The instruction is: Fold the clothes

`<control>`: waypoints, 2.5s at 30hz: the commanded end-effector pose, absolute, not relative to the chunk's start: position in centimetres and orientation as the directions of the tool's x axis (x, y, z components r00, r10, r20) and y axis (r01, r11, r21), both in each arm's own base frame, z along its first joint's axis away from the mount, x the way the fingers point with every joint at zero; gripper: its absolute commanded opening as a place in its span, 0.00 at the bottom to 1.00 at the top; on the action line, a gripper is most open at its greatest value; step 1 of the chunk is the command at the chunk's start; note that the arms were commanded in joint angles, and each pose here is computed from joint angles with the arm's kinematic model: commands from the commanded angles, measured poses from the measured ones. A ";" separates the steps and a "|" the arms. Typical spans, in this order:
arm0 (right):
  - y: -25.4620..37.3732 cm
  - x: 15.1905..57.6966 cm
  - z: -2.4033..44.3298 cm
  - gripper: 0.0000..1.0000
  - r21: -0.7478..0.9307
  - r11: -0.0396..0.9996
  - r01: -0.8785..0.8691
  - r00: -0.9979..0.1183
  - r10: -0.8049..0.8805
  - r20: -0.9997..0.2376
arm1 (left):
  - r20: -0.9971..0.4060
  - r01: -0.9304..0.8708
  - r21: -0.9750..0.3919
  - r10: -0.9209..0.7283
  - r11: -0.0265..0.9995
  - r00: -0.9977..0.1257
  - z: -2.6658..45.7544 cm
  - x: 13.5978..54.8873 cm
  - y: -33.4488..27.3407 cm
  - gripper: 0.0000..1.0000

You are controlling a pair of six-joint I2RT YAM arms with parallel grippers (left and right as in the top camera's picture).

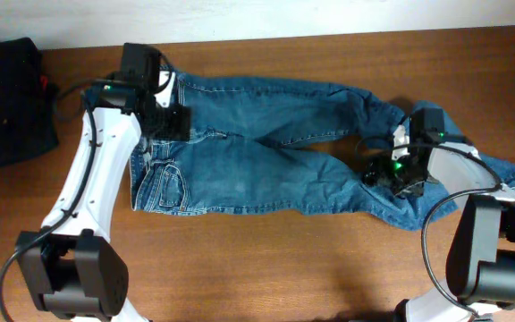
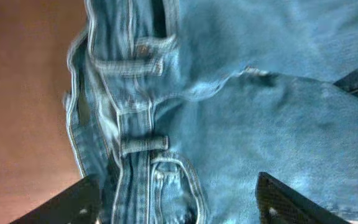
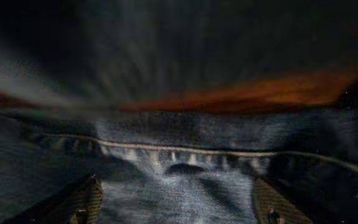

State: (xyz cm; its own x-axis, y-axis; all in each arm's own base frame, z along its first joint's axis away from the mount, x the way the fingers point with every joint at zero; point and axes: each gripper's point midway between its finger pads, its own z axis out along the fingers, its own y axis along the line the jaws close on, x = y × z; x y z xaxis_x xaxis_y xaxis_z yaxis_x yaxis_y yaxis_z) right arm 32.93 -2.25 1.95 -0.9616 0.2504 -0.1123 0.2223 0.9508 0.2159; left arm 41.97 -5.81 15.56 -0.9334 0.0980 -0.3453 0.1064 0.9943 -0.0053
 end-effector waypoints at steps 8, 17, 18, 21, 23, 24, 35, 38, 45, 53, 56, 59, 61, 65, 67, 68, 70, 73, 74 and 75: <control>-3.2 33.7 4.8 0.85 0.174 0.972 0.161 -0.968 0.190 -0.165 | -0.126 0.023 -0.041 0.017 0.999 -0.992 8.9 36.8 -5.3 0.58; -3.1 33.5 4.8 0.82 0.174 0.973 0.154 -0.970 0.182 -0.162 | -0.067 0.029 -0.131 0.020 0.991 -0.998 6.0 34.8 -6.8 0.41; -3.1 33.6 4.9 0.80 0.174 0.973 0.153 -0.969 0.182 -0.167 | -0.070 0.029 -0.131 0.020 0.991 -0.997 5.5 34.7 -6.8 0.40; -2.1 34.1 5.9 0.79 0.224 0.971 0.083 -0.971 0.129 -0.203 | -0.086 0.018 -0.128 0.007 0.992 -0.996 4.3 34.8 -6.6 0.38; -0.9 34.6 7.2 0.79 0.280 0.960 0.010 -0.965 0.082 -0.248 | -0.096 -0.009 -0.100 -0.019 0.995 -0.995 3.9 35.0 -6.0 0.35; -0.7 34.7 7.7 0.79 0.292 0.956 -0.007 -0.961 0.074 -0.265 | -0.103 -0.011 -0.081 -0.019 0.997 -0.994 3.7 35.0 -5.6 0.35; -0.8 34.8 9.0 0.80 0.276 0.961 -0.029 -0.949 0.060 -0.309 | -0.110 -0.073 0.056 -0.066 0.996 -0.992 0.7 33.6 -3.0 0.34; -0.8 34.9 9.0 0.80 0.275 0.961 -0.029 -0.949 0.060 -0.310 | -0.106 -0.072 0.057 -0.066 0.996 -0.992 -0.1 33.1 -2.9 0.33; -1.1 34.6 8.6 0.80 0.259 0.966 -0.021 -0.951 0.060 -0.302 | -0.041 -0.149 0.133 -0.145 0.980 -0.989 -0.6 30.9 -0.6 0.28; -1.1 34.6 8.5 0.80 0.256 0.966 -0.020 -0.951 0.060 -0.302 | 0.051 -0.293 0.155 -0.304 0.944 -0.951 -0.5 28.3 4.2 0.25; -1.1 34.6 8.5 0.80 0.256 0.966 -0.020 -0.951 0.060 -0.302 | 0.071 -0.347 0.159 -0.362 0.924 -0.930 -0.5 27.5 5.9 0.20; -1.1 34.6 8.5 0.80 0.256 0.966 -0.020 -0.951 0.060 -0.302 | 0.087 -0.379 0.135 -0.392 0.915 -0.916 -0.5 27.1 6.3 0.17; -1.1 34.6 8.5 0.80 0.256 0.966 -0.020 -0.951 0.060 -0.302 | 0.092 -0.384 0.124 -0.396 0.915 -0.914 -0.5 27.1 6.2 0.17; -1.1 34.6 8.5 0.81 0.256 0.966 -0.020 -0.951 0.060 -0.302 | 0.081 -0.386 0.124 -0.397 0.914 -0.914 0.3 27.0 6.2 0.10; -1.1 34.6 8.5 0.80 0.256 0.966 -0.020 -0.951 0.060 -0.302 | 0.046 -0.389 0.116 -0.397 0.914 -0.917 1.5 27.5 6.3 0.08; -1.1 34.6 8.5 0.80 0.256 0.966 -0.020 -0.951 0.060 -0.302 | 0.014 -0.396 0.108 -0.400 0.912 -0.917 2.5 28.0 6.4 0.08; -1.1 34.6 8.5 0.80 0.256 0.966 -0.020 -0.951 0.060 -0.302 | -0.071 -0.421 0.085 -0.416 0.903 -0.906 4.9 29.0 6.5 0.08; -1.1 34.6 8.5 0.81 0.256 0.966 -0.021 -0.951 0.060 -0.303 | -0.204 -0.437 0.005 -0.427 0.899 -0.881 8.1 30.6 6.1 0.16; -1.1 34.6 8.5 0.81 0.256 0.966 -0.020 -0.951 0.060 -0.303 | -0.243 -0.432 -0.028 -0.425 0.902 -0.872 9.1 31.2 5.8 0.22; -1.1 34.7 8.5 0.81 0.256 0.966 -0.021 -0.951 0.060 -0.304 | -0.287 -0.422 -0.063 -0.422 0.904 -0.860 10.1 31.9 5.5 0.25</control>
